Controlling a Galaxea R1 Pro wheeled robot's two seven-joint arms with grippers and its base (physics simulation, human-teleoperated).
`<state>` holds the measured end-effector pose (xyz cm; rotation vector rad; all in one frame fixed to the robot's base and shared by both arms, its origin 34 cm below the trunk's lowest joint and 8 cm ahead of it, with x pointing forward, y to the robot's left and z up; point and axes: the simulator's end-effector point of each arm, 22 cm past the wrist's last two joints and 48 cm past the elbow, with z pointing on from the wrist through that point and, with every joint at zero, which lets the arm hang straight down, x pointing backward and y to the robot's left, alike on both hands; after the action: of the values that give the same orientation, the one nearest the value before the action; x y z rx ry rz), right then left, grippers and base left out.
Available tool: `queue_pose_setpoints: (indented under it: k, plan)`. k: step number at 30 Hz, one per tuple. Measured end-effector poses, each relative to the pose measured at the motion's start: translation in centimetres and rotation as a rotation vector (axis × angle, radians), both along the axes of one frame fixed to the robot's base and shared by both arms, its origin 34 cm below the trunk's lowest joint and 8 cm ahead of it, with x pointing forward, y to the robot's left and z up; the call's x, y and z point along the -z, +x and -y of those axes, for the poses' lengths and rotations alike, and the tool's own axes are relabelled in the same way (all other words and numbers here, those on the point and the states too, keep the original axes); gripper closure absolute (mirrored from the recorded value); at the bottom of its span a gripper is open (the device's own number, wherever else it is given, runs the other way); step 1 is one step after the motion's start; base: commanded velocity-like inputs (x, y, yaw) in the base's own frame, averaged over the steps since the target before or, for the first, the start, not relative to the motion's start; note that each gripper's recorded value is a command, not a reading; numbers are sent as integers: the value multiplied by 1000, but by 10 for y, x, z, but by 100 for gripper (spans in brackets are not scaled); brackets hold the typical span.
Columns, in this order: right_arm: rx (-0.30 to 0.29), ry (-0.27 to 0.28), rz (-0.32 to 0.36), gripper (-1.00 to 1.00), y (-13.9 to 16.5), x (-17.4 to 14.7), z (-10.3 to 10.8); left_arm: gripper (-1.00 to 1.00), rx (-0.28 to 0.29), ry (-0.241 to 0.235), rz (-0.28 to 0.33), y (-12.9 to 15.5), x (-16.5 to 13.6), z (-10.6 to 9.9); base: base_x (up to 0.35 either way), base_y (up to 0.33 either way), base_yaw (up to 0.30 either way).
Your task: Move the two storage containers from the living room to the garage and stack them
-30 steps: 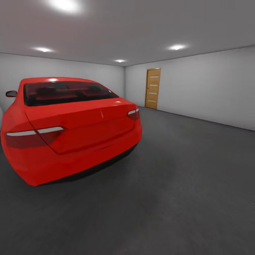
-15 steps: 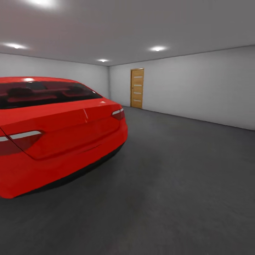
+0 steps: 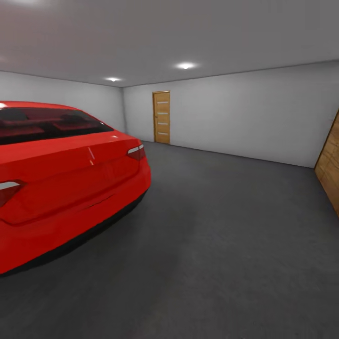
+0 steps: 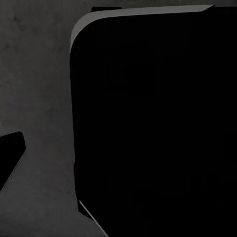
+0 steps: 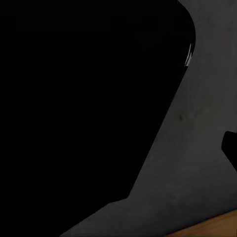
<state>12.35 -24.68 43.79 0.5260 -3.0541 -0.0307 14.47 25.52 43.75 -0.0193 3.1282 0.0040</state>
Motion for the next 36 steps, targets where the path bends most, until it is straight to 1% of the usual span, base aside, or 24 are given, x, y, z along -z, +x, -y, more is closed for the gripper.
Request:
queue_pose_setpoints:
  k: [7, 15, 36]
  plan:
    - [0, 0, 0, -100, 0, 0, 0, -100, 0, 0, 0, 0, 0, 0, 43, 0, -282]
    - [-1, 0, 1, -100, 0, 0, 0, -100, 0, 0, 1, 0, 0, 0, 287, 0, -248]
    - [-4, -4, 2, -100, 0, 0, 1, -100, 0, 0, 0, 0, 0, 0, 321, 0, -13]
